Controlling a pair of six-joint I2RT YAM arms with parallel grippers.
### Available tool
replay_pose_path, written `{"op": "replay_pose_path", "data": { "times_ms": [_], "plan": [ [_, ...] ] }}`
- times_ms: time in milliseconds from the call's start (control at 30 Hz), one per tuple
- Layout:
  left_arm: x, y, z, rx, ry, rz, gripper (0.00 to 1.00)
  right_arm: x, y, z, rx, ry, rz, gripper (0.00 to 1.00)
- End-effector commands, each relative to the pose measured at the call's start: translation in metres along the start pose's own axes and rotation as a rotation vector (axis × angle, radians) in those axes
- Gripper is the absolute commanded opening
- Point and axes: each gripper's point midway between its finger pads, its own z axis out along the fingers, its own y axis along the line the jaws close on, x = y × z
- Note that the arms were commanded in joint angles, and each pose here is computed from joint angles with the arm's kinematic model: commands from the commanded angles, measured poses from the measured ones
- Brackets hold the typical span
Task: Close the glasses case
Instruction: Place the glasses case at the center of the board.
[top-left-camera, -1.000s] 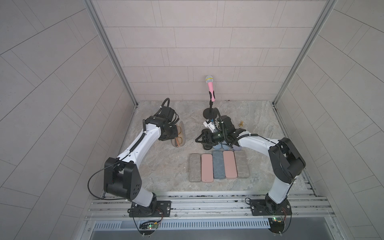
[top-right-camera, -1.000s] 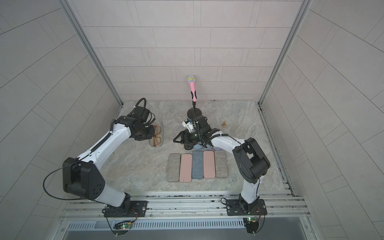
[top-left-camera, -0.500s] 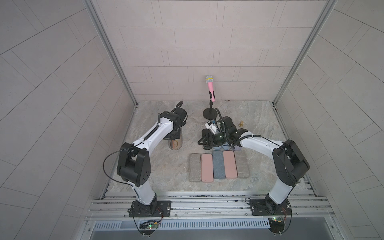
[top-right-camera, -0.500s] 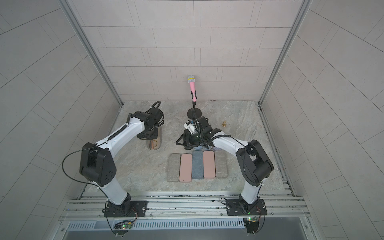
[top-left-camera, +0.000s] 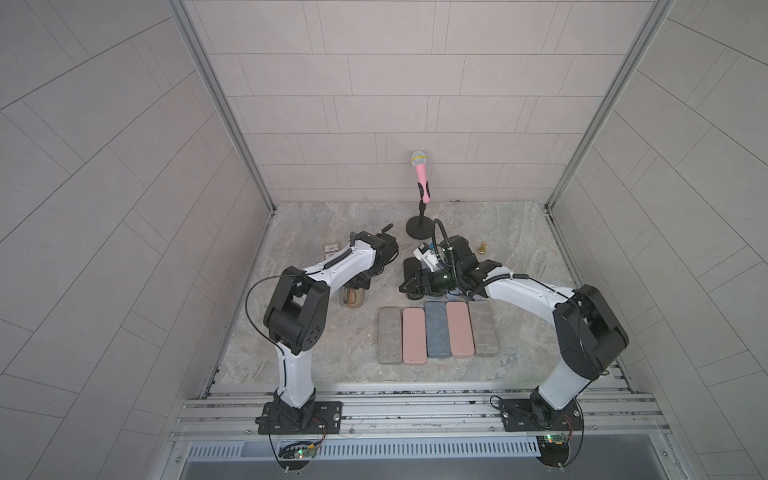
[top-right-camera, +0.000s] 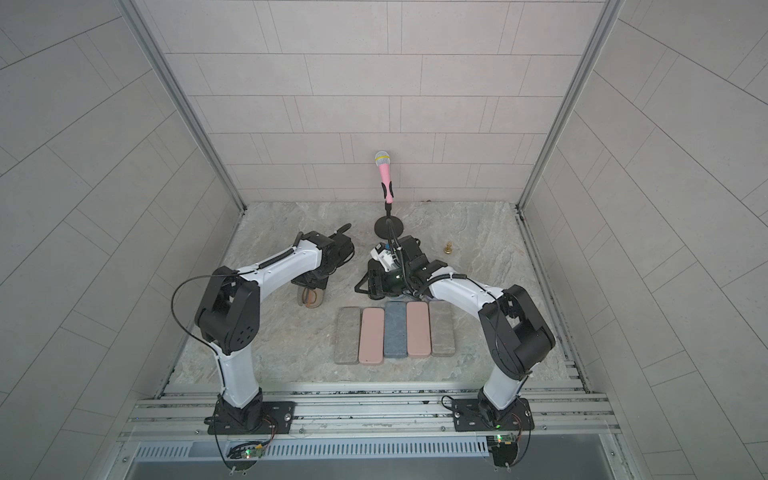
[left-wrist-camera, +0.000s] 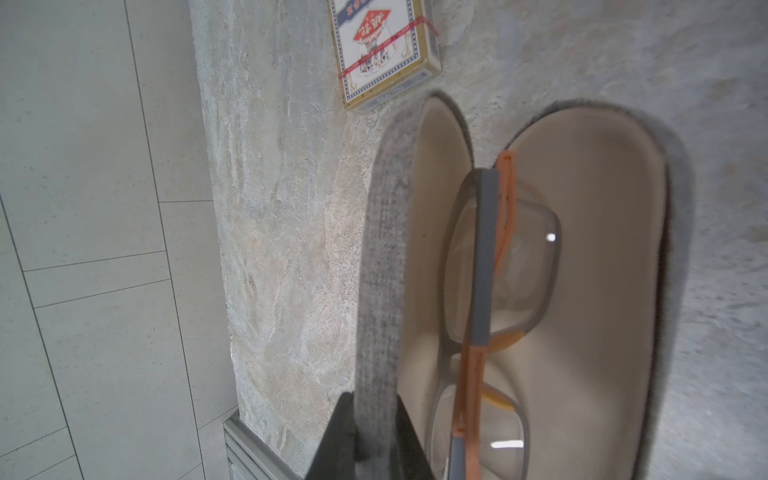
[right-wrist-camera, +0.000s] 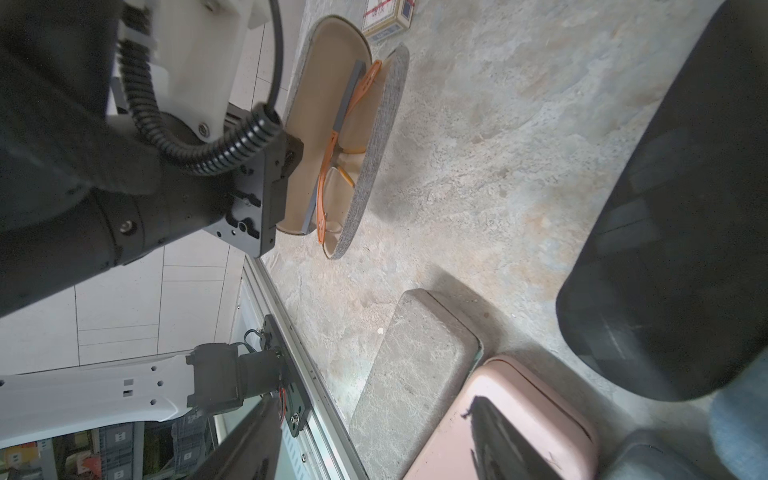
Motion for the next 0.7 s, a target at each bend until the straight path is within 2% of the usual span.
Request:
{"op": "replay_pose_path", "data": {
  "times_ms": [0,33,100,200,267,333,433,567,667],
  "plan": [
    [-0.01,0.02,-0.017,-0.098,-0.089,-0.043,0.0,-0.001,0.006,-0.009,-0.005,-0.023,-0.031,0.74],
    [-0.013,0.018,-0.012,-0.113,-0.111,-0.039,0.0,-0.002,0.006,-0.009,-0.004,-0.028,-0.032,0.74],
    [-0.008,0.016,-0.007,-0.137,-0.052,-0.012,0.0,-0.003,0.005,-0.008,-0.005,-0.024,-0.027,0.74],
    [-0.008,0.008,-0.008,-0.151,-0.034,0.012,0.0,-0.002,0.004,-0.007,-0.004,-0.022,-0.021,0.74],
    [-0.011,0.008,-0.019,-0.139,-0.079,-0.011,0.0,0.0,0.005,-0.009,-0.005,-0.022,-0.025,0.74],
    [-0.015,0.001,-0.009,-0.121,-0.101,-0.018,0.0,0.001,0.002,-0.009,0.005,-0.023,-0.026,0.74],
    [-0.009,-0.004,0.005,-0.127,-0.004,0.007,0.0,0.002,0.002,-0.008,0.003,-0.017,-0.022,0.74],
    [-0.012,-0.005,0.0,-0.113,-0.024,-0.006,0.0,0.003,0.001,-0.008,0.006,-0.019,-0.02,0.74],
    [-0.018,0.011,-0.009,-0.185,-0.064,-0.012,0.0,0.004,0.0,-0.007,0.007,-0.016,-0.02,0.74]
  ]
}}
